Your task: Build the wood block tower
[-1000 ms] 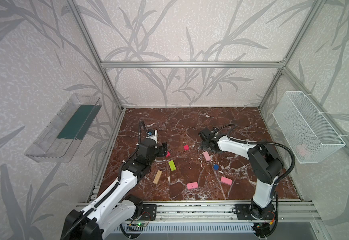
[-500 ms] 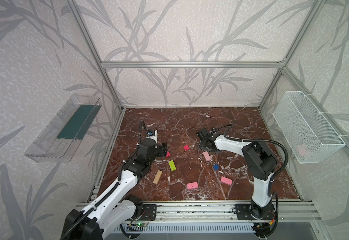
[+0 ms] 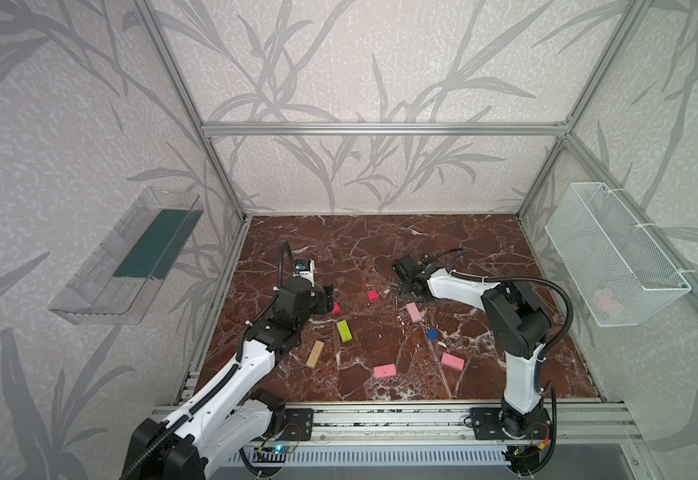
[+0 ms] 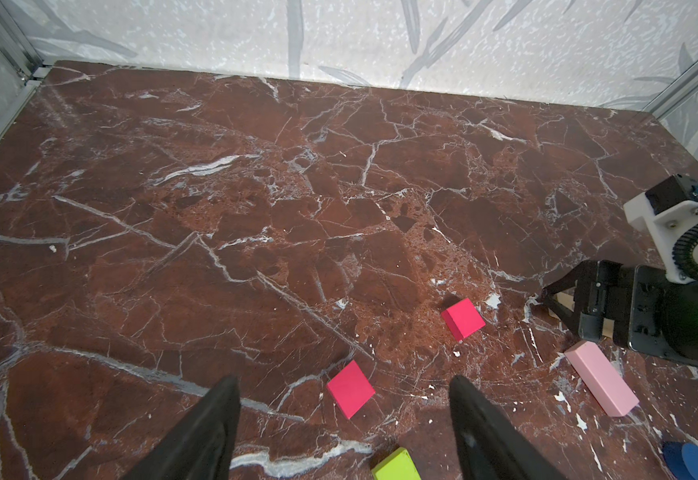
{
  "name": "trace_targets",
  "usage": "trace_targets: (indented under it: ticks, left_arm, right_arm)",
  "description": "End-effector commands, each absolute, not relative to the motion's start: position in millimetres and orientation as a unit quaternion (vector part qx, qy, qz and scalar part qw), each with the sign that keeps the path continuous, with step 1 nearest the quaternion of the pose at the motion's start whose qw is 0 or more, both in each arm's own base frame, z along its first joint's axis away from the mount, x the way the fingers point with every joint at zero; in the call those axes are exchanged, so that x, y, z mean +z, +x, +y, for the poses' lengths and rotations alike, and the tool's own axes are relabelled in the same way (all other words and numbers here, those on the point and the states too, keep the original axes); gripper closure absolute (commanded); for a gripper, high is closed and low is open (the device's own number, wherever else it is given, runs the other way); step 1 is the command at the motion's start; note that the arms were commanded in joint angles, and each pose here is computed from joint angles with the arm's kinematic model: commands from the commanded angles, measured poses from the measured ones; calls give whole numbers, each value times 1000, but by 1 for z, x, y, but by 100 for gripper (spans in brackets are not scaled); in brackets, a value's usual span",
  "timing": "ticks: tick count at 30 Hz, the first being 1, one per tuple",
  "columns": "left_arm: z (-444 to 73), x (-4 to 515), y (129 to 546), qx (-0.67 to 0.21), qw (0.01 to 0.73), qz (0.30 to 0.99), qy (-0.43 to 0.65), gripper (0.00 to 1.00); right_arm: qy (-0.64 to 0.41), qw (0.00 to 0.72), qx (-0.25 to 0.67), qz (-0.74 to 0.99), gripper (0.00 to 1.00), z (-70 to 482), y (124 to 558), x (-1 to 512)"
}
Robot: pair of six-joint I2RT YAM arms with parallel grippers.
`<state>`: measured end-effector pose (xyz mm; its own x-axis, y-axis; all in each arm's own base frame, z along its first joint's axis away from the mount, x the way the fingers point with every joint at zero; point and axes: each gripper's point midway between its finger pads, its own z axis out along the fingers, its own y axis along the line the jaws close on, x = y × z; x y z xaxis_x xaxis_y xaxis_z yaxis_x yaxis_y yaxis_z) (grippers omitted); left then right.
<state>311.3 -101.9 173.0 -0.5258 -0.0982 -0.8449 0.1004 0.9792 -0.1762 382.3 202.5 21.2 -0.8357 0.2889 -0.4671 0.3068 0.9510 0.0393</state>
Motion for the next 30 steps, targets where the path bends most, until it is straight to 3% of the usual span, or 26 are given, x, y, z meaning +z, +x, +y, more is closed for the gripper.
trace_targets:
  ticks: [1, 4, 12, 30]
  left_arm:
    - [-99, 178, 311, -95, 494, 864, 0, 23]
    - [-98, 177, 310, -92, 493, 865, -1, 23]
    - [-95, 181, 307, -91, 499, 862, -4, 23]
    - [-92, 187, 302, -92, 505, 858, -8, 23]
  right_arm:
    - [155, 230, -29, 960, 19, 199, 381, 18]
    - [149, 226, -31, 962, 27, 200, 379, 17]
    - [130, 226, -25, 965, 35, 202, 379, 28]
    - [40, 244, 23, 969, 38, 246, 363, 75]
